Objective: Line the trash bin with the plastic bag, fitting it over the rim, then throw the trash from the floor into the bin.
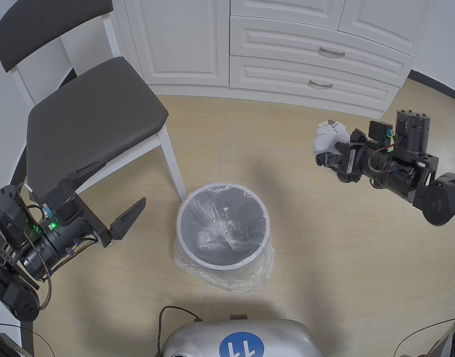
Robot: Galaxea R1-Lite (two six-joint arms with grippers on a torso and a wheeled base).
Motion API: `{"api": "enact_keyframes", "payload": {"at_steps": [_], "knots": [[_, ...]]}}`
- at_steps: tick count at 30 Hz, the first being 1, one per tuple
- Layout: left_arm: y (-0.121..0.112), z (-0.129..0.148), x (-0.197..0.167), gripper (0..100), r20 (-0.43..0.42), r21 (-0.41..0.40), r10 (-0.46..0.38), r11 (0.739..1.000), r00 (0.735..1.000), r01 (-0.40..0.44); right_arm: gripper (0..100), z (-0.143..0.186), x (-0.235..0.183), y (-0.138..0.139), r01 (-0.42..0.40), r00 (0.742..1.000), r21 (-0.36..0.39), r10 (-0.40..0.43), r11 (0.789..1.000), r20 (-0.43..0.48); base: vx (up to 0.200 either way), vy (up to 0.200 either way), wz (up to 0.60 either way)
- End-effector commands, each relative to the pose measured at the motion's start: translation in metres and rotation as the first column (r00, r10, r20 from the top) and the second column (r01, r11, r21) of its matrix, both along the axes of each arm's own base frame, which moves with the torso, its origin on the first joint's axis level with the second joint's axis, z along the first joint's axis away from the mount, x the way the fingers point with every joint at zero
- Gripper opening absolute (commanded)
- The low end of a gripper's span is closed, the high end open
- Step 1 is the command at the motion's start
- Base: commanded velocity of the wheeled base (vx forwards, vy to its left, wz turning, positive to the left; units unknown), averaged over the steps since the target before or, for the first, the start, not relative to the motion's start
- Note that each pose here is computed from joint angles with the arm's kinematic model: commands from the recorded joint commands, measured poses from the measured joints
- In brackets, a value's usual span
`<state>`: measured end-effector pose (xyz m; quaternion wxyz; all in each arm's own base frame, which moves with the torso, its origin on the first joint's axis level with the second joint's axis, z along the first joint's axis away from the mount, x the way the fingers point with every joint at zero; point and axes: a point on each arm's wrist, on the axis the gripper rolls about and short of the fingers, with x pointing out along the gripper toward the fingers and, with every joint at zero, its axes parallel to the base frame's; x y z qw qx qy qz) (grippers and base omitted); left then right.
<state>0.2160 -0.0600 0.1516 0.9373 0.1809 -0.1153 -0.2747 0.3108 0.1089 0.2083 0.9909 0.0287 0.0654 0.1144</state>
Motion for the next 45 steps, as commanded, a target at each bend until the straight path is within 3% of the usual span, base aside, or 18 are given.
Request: {"api": "enact_keyframes", "payload": {"at_steps": [1, 4, 9, 10, 13, 19, 22, 36, 45], "knots": [[0.004, 0.016, -0.013, 100, 0.058, -0.034, 0.006, 0.999, 0.998, -0.004, 0, 0.047, -0.009, 0.101, 0.102, 0.883, 0.324, 0.065, 0.940, -0.466, 0.000, 0.000, 0.00], [0.004, 0.016, -0.012, 100, 0.059, -0.035, 0.009, 0.999, 0.998, -0.007, 0, 0.025, 0.004, 0.116, 0.141, 0.851, 0.346, 0.065, 0.928, -0.521, 0.000, 0.000, 0.00], [0.005, 0.015, -0.010, 100, 0.058, -0.032, 0.017, 0.999, 0.998, -0.015, 0, 0.005, 0.004, 0.140, 0.125, 0.824, 0.331, 0.088, 0.935, -0.560, 0.000, 0.000, 0.00], [0.007, 0.015, -0.009, 100, 0.058, -0.031, 0.034, 0.999, 0.998, -0.032, 0, -0.002, -0.010, 0.161, 0.103, 0.801, 0.345, 0.128, 0.933, -0.585, 0.000, 0.000, 0.00], [0.007, 0.015, -0.009, 100, 0.059, -0.033, 0.052, 0.998, 0.997, -0.051, 0, -0.022, -0.019, 0.188, 0.095, 0.769, 0.346, 0.152, 0.933, -0.621, 0.000, 0.000, 0.00], [0.007, 0.014, -0.008, 100, 0.056, -0.030, 0.054, 0.998, 0.997, -0.053, 0, -0.041, -0.018, 0.214, 0.112, 0.745, 0.364, 0.164, 0.925, -0.647, 0.000, 0.000, 0.00], [0.007, 0.015, -0.012, 100, 0.088, 0.008, 0.059, 0.998, 0.994, -0.060, 0, -0.065, -0.007, 0.226, 0.152, 0.723, 0.352, 0.139, 0.924, -0.677, 0.000, 0.000, 0.00], [0.008, 0.015, -0.012, 100, 0.099, 0.023, 0.068, 0.997, 0.993, -0.071, 0, -0.097, 0.024, 0.229, 0.222, 0.711, 0.342, 0.088, 0.913, -0.697, 0.000, 0.000, 0.00], [0.008, 0.016, -0.011, 100, 0.102, 0.023, 0.068, 0.997, 0.992, -0.071, 0, -0.124, 0.062, 0.222, 0.304, 0.709, 0.351, 0.036, 0.885, -0.704, 0.000, 0.000, 0.00]]}}
